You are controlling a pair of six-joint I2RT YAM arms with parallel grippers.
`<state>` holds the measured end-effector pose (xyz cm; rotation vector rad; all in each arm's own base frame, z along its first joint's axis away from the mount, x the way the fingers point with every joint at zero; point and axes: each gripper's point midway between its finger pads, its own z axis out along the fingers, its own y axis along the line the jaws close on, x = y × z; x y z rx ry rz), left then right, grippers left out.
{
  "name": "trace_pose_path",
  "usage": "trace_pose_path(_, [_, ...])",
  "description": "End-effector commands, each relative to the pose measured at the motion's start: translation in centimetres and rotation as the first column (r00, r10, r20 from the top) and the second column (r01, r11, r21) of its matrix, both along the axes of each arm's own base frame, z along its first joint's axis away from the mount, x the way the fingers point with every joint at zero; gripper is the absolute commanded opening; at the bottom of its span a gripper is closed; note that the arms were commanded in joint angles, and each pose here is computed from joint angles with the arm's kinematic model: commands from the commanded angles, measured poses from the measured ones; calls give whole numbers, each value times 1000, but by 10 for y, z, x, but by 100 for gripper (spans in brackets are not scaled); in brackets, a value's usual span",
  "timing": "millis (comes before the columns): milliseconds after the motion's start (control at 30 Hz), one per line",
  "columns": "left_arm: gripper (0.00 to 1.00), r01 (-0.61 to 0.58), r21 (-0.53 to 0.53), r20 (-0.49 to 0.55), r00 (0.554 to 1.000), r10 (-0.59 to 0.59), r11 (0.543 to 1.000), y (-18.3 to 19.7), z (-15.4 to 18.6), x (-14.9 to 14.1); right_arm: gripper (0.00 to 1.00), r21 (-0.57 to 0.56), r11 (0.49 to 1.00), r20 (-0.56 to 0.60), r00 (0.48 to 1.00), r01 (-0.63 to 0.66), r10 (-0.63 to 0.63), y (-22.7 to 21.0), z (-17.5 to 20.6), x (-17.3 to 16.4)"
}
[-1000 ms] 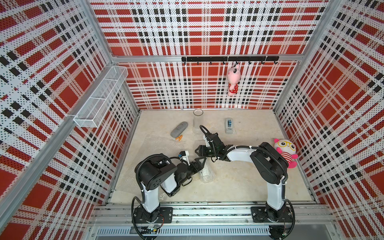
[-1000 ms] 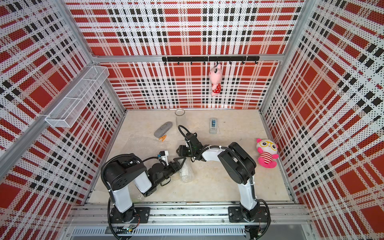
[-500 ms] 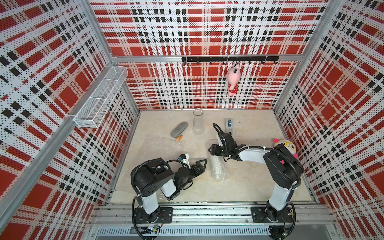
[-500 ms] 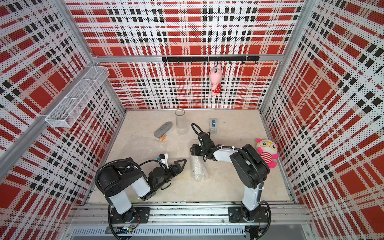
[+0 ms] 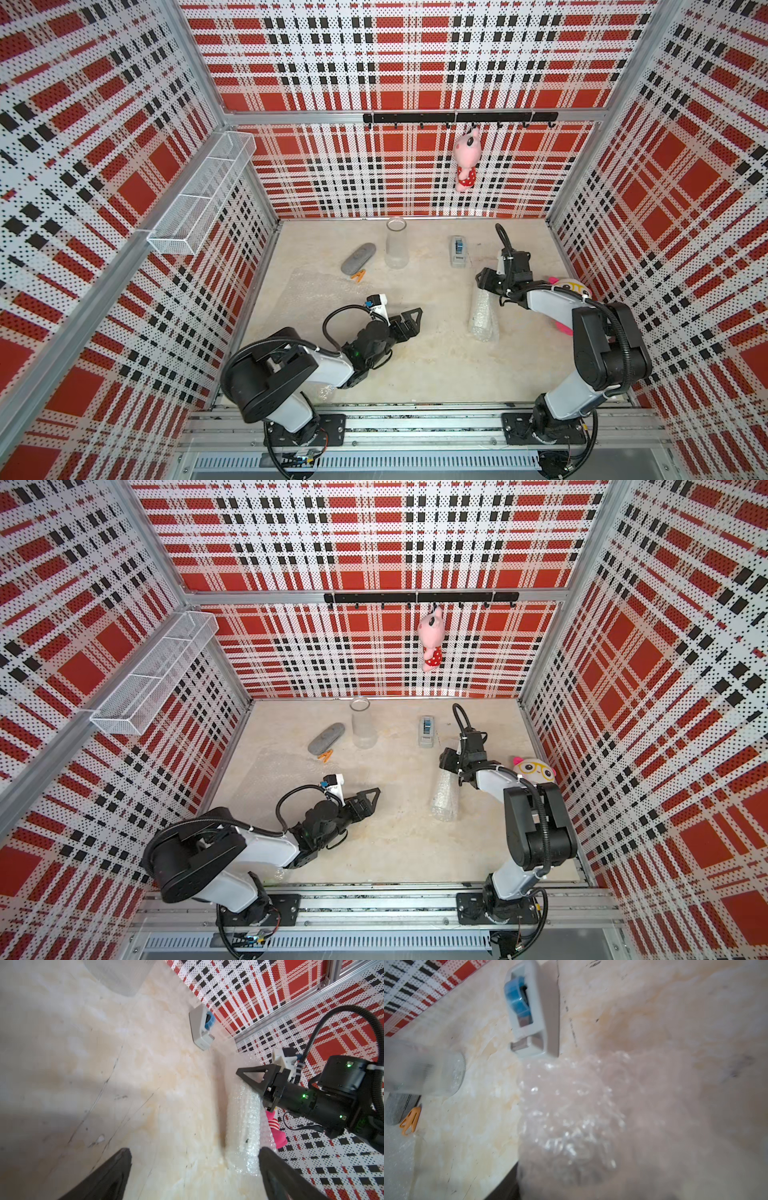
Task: Wrap vases in bubble wrap
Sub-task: Move the wrapped vase to the center of the board.
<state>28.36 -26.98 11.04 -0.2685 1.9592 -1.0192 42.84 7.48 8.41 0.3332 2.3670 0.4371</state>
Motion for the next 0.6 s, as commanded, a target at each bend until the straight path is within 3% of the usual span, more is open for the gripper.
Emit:
trace_pose_path(0, [98,-65,231,1,998,66,971,24,-16,3,46,-6,1000,92,996,8,-8,-17,29,37])
trace_pose_path(200, [98,-137,251,-31,988,149,958,59,-6,5,46,-105,994,89,996,37,-28,-54,23,95])
trace_pose_path(433, [98,-314,74,15,949,314,947,126,18,-10,51,-206,976,44,995,-75,85,-63,5,168])
trace_pose_path(567, [98,-362,31,7,932,362,932,164,16,-13,56,-168,977,30,990,-128,135,-53,-10,184])
